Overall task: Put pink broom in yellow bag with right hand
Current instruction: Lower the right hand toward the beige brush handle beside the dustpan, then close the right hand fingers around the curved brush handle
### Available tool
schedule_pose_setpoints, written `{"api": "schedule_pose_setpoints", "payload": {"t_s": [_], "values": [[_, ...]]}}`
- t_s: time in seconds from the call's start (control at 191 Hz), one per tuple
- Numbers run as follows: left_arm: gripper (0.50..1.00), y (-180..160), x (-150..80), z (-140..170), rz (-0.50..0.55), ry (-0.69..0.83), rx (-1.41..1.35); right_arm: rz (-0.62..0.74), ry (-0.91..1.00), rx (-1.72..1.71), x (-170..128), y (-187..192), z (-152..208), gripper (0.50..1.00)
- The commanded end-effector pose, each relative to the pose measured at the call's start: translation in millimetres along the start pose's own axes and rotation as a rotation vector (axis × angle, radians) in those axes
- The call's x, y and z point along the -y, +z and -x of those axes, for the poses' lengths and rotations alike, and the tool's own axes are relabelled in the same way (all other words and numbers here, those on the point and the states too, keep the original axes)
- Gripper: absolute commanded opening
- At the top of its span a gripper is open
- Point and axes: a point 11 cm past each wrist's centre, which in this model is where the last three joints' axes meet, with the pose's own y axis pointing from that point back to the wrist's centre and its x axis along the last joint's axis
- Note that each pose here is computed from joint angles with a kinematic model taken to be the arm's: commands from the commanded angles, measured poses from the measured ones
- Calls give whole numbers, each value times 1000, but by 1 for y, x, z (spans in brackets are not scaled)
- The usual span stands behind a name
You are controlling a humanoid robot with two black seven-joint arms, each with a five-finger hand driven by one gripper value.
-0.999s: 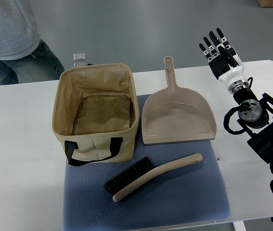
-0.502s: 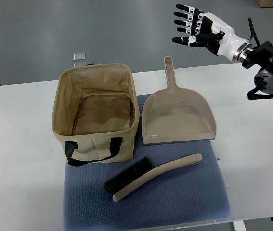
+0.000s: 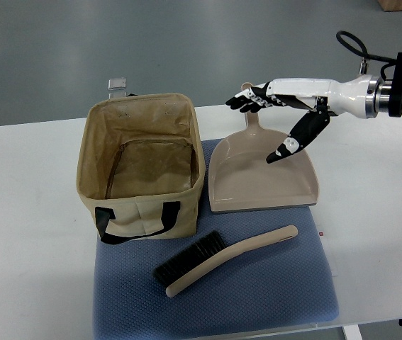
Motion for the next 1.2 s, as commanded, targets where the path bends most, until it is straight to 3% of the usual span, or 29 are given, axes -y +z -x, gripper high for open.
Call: {"api": "schedule_pose_setpoints", "payload": {"t_s": [0.0, 0.497, 0.659, 1.197], "values": [[1000, 0, 0, -1, -1, 2, 1, 37, -74, -21, -3, 8, 23, 940], [1000, 0, 0, -1, -1, 2, -1, 34, -151, 106, 17, 43, 95, 940], [1000, 0, 0, 0, -1, 0, -1, -21, -123, 127, 25, 44, 101, 938], [1000, 0, 0, 0, -2, -1, 0, 18, -129, 50, 34, 86, 142, 930]]}}
